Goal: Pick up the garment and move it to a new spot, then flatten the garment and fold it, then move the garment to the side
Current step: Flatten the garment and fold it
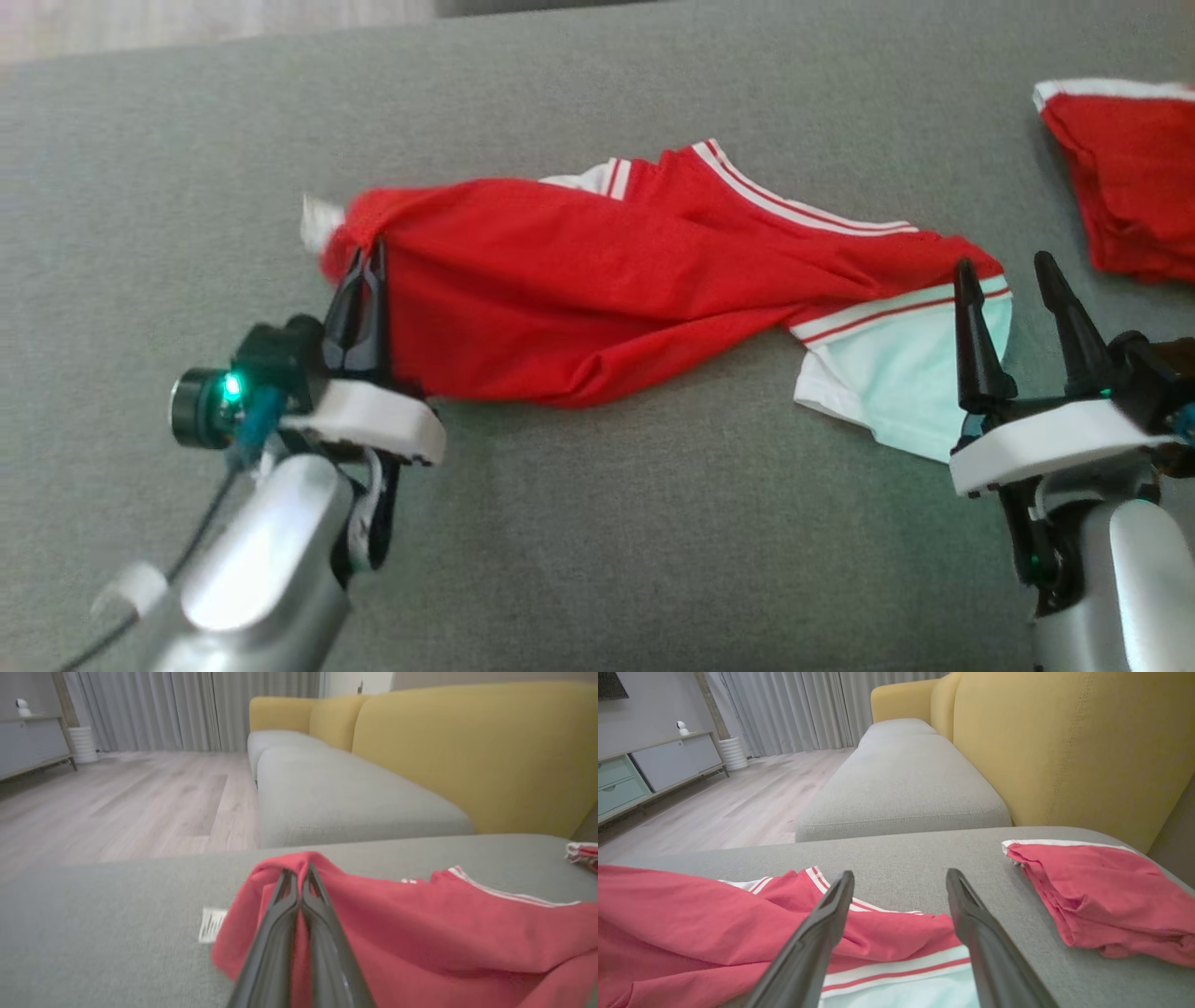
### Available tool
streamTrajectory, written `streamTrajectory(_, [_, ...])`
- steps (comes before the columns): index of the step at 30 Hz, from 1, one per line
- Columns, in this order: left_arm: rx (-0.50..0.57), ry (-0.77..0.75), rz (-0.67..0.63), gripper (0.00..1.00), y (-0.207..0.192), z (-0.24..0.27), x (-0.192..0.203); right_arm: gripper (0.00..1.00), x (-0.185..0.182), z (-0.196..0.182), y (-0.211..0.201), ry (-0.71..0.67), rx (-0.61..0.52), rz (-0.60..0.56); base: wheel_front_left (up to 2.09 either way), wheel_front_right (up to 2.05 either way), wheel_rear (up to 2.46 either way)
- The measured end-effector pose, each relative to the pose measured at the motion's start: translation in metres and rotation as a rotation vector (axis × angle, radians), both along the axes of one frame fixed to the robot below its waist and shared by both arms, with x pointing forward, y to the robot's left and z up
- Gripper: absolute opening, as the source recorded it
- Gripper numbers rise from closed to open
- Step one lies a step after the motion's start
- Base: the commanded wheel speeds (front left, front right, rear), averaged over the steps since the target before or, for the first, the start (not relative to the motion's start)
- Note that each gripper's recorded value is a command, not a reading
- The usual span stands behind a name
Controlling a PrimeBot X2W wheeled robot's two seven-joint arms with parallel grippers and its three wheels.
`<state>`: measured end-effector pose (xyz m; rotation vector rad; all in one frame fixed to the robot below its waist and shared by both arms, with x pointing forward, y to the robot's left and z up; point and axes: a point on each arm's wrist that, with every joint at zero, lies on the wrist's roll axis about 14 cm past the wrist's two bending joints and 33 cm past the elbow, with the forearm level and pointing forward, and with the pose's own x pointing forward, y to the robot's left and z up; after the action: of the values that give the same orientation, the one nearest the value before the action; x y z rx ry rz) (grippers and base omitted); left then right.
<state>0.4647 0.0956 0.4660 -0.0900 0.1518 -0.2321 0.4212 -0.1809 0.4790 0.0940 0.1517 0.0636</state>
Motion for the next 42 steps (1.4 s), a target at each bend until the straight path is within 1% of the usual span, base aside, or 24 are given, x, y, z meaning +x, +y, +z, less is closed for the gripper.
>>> streamTrajectory(4, [0.016, -0.152, 0.011, 0.00, 0.001, 0.039, -0.013, 1.00, 0.001, 0.007, 0.003, -0.021, 0.005, 0.007, 0.00, 0.00, 0.00])
streamTrajectory(9, [0.112, -0.390, -0.019, 0.00, -0.004, 0.098, -0.033, 1.00, -0.004, 0.012, 0.002, -0.036, 0.014, 0.002, 0.00, 0.00, 0.00])
streamTrajectory(10, [0.112, -0.390, -0.019, 0.00, -0.004, 0.098, -0.033, 1.00, -0.004, 0.012, 0.002, -0.036, 0.014, 0.002, 0.00, 0.00, 0.00])
streamTrajectory(15, [0.176, -0.592, -0.097, 0.00, -0.028, 0.151, -0.058, 1.00, -0.012, 0.009, -0.015, -0.023, 0.009, -0.046, 0.00, 0.00, 0.00])
streamTrajectory(16, [0.177, -0.597, -0.104, 0.00, -0.031, 0.154, -0.059, 1.00, -0.013, 0.008, -0.017, -0.022, 0.008, -0.053, 0.00, 0.00, 0.00])
streamTrajectory(20, [0.182, -0.559, -0.126, 0.00, -0.037, 0.150, -0.049, 1.00, -0.014, 0.003, -0.022, -0.007, 0.005, -0.067, 0.00, 0.00, 0.00])
streamTrajectory(24, [0.188, -0.429, -0.126, 0.00, -0.026, 0.118, -0.011, 1.00, -0.013, -0.007, -0.024, 0.020, 0.001, -0.073, 0.00, 0.00, 0.00])
streamTrajectory(27, [0.249, -0.341, -0.148, 0.00, -0.011, 0.088, 0.021, 1.00, -0.006, -0.012, -0.024, 0.030, 0.006, -0.073, 0.00, 0.00, 0.00])
streamTrajectory(29, [0.306, -0.327, -0.168, 0.00, -0.003, 0.079, 0.044, 1.00, 0.003, -0.010, -0.023, 0.015, 0.004, -0.068, 0.00, 0.00, 0.00])
streamTrajectory(32, [0.345, -0.338, -0.176, 0.00, 0.003, 0.081, 0.079, 1.00, 0.015, -0.008, -0.025, -0.006, 0.000, -0.069, 0.00, 0.00, 0.00])
streamTrajectory(35, [0.357, -0.331, -0.191, 0.00, -0.001, 0.078, 0.107, 1.00, 0.017, -0.018, -0.027, 0.010, 0.006, -0.076, 0.00, 0.00, 0.00])
streamTrajectory(37, [0.345, -0.274, -0.199, 0.00, -0.002, 0.062, 0.121, 1.00, 0.016, -0.025, -0.029, 0.025, 0.010, -0.082, 0.00, 0.00, 0.00])
streamTrajectory(40, [0.319, -0.176, -0.209, 0.00, -0.005, 0.030, 0.130, 1.00, 0.012, -0.035, -0.034, 0.048, 0.013, -0.098, 0.00, 0.00, 0.00])
streamTrajectory(41, [0.303, -0.150, -0.209, 0.40, -0.006, 0.021, 0.131, 1.00, 0.011, -0.037, -0.036, 0.054, 0.012, -0.104, 0.00, 0.00, 0.00])
streamTrajectory(42, [0.283, -0.134, -0.211, 1.00, -0.008, 0.016, 0.133, 1.00, 0.011, -0.039, -0.038, 0.056, 0.010, -0.109, 0.00, 0.00, 0.00])
